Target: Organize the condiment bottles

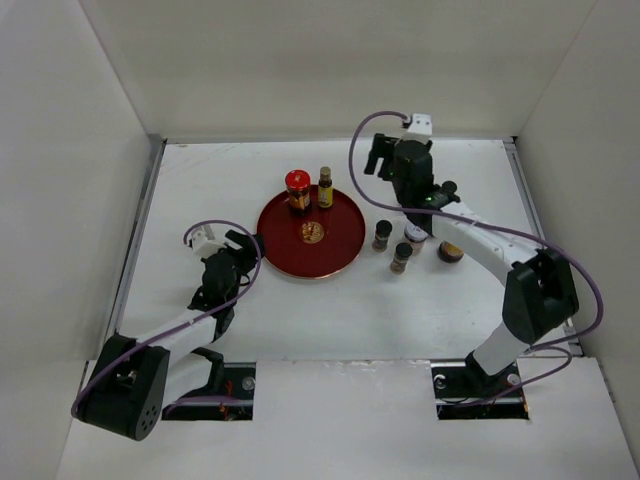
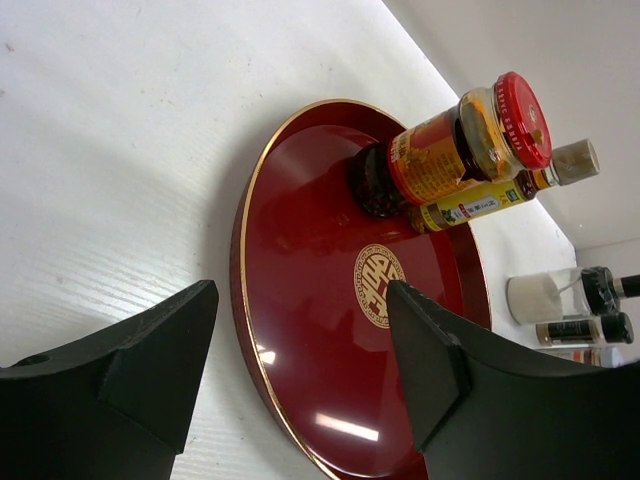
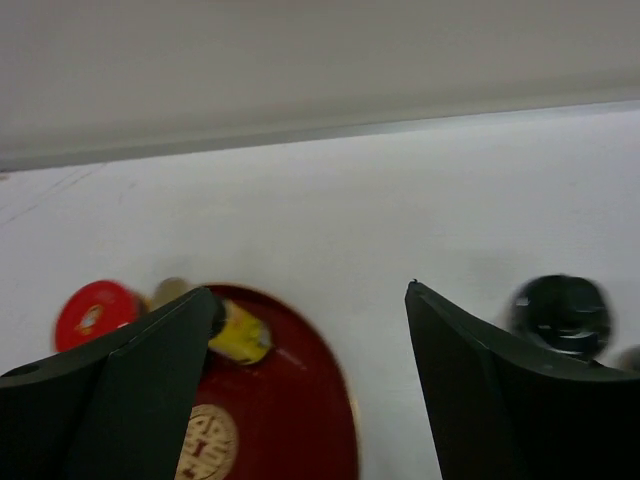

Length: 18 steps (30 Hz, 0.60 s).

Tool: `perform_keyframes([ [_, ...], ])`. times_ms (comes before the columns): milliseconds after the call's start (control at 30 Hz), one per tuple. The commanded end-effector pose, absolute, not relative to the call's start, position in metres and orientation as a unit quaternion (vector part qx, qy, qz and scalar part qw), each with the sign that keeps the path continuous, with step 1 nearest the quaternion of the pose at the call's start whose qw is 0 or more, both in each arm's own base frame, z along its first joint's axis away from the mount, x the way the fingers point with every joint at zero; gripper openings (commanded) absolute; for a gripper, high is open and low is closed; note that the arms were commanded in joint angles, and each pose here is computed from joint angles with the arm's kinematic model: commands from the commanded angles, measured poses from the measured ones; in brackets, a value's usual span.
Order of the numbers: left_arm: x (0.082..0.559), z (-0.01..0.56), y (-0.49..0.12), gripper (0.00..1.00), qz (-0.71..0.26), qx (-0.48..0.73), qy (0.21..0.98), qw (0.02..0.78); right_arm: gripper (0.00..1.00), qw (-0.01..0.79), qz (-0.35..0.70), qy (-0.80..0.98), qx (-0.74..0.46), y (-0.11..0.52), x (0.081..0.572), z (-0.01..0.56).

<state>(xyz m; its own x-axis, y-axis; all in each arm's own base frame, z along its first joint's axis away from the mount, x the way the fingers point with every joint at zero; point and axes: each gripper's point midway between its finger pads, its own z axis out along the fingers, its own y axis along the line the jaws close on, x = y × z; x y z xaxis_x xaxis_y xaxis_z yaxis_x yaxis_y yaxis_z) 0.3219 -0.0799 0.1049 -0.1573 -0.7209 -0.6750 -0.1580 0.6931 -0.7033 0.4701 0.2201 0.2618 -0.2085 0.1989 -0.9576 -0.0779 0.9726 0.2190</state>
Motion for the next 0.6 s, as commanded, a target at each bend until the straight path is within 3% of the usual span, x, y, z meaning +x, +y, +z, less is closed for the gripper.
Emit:
perform_keyframes([
  [0,0.328,0.120,-0.085,0.67,-0.262,-0.303,0.703,0.588,0.86,0.624,0.041,0.775,0.090,0.161,0.477,0.244],
  [167,0.328,0.123,-0.084,0.67,-0.261,-0.301,0.701,0.592,0.94,0.591,-0.036,0.800,0.100,0.119,0.485,0.209],
  [567,0.328,0.107,-0.083,0.67,-0.228,-0.306,0.713,0.589,0.97,0.529,-0.042,0.840,0.116,0.094,0.511,0.159],
])
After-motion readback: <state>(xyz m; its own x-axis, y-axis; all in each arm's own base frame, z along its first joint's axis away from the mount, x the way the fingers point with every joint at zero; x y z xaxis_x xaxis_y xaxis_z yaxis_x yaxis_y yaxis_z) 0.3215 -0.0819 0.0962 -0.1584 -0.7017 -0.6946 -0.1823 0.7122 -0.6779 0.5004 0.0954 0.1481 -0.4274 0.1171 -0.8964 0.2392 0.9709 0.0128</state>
